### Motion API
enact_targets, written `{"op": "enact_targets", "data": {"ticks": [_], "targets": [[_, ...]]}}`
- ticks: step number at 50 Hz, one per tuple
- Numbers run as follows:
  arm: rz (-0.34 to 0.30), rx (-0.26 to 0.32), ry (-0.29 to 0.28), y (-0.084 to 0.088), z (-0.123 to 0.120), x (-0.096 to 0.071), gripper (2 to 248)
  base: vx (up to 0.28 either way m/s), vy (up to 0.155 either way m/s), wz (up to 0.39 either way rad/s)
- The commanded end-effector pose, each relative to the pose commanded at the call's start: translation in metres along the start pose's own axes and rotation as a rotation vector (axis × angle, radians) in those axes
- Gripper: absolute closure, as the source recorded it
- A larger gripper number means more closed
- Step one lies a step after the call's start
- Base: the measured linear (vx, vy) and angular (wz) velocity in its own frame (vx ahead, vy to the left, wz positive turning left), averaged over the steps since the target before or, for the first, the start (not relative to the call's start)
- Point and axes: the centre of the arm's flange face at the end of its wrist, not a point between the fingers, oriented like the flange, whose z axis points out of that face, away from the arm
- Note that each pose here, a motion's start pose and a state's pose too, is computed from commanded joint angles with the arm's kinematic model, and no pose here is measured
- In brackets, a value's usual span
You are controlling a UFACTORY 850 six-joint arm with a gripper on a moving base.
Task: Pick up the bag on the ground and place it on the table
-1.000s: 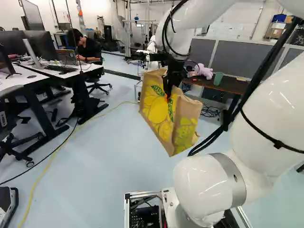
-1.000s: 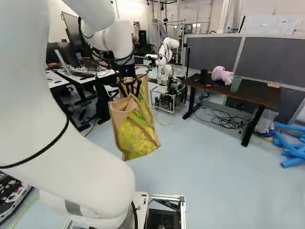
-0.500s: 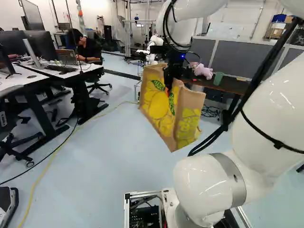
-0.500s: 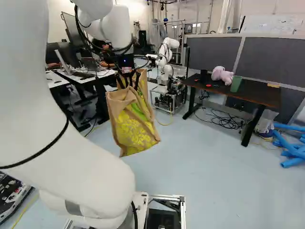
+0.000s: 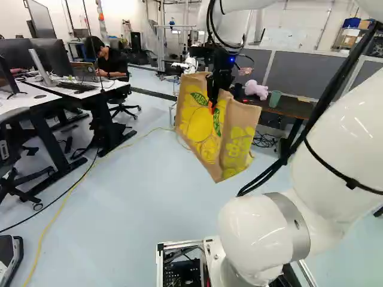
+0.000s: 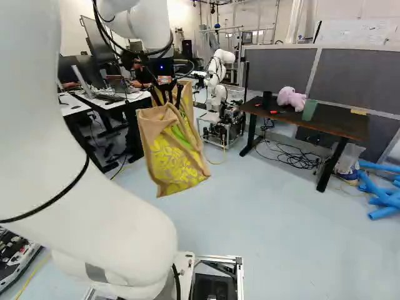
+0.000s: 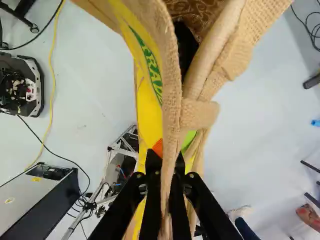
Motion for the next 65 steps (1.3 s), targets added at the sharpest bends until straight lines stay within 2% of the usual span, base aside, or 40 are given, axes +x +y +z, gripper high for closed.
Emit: {"op": "enact_targets", "data": {"ticks": [46,65], "targets": [[0.0,0.0,0.001,0.0,-0.0009,0.0,228,0.0,0.0,0.0],[0.0,0.0,0.001,0.0,-0.0009,0.0,228,-0.006,-0.031,-0.181]]}}
